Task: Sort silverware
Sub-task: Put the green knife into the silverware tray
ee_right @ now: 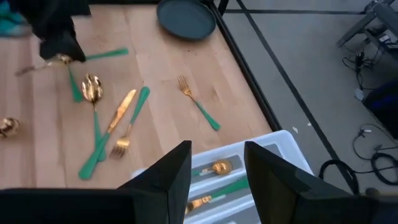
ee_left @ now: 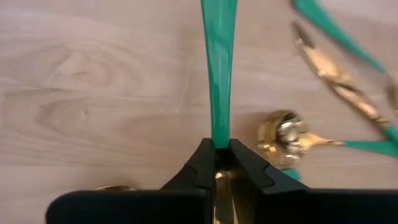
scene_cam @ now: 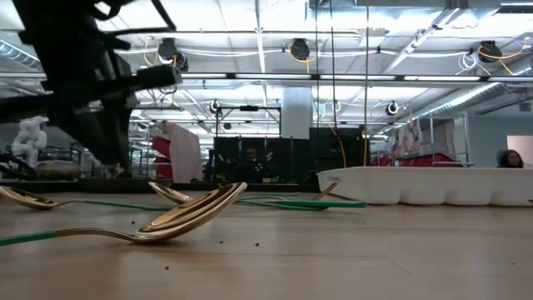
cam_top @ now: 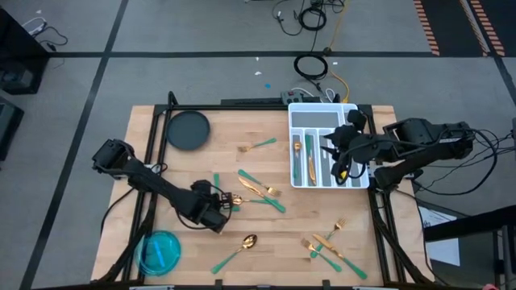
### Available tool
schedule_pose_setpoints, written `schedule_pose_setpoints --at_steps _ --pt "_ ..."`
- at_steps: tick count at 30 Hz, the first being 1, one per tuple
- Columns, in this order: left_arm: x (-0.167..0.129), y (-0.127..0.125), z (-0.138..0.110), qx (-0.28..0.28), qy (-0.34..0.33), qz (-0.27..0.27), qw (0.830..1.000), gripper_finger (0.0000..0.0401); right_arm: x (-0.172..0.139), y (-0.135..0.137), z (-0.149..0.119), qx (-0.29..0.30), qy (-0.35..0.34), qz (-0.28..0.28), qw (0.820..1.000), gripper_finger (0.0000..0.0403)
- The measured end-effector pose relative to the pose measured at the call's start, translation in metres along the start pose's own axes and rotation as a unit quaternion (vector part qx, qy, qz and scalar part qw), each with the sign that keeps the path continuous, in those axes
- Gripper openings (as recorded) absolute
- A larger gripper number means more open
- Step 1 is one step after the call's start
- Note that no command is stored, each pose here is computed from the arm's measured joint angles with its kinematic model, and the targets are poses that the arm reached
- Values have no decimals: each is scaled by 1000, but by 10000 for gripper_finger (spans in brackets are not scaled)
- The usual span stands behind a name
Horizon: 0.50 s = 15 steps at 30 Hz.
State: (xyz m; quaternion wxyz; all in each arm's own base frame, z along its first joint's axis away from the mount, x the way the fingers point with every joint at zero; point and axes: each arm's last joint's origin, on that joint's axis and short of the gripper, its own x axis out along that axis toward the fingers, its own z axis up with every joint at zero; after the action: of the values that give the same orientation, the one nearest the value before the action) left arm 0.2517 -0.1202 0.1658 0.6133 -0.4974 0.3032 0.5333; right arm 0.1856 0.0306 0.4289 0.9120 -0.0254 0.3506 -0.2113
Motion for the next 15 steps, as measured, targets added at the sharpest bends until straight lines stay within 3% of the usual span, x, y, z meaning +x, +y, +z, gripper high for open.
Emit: schedule_pose_setpoints --at_steps 6,11,15 --pt "-31 -10 15 -15 -22 -49 998 27 -7 -10 -10 -18 22 -37 999 141" --pt "-53 -28 40 -19 -67 -115 991 27 -28 -30 -26 24 29 -48 998 141" --pt "-61 -53 65 10 -92 -162 982 27 -47 -49 -42 72 26 -52 996 141"
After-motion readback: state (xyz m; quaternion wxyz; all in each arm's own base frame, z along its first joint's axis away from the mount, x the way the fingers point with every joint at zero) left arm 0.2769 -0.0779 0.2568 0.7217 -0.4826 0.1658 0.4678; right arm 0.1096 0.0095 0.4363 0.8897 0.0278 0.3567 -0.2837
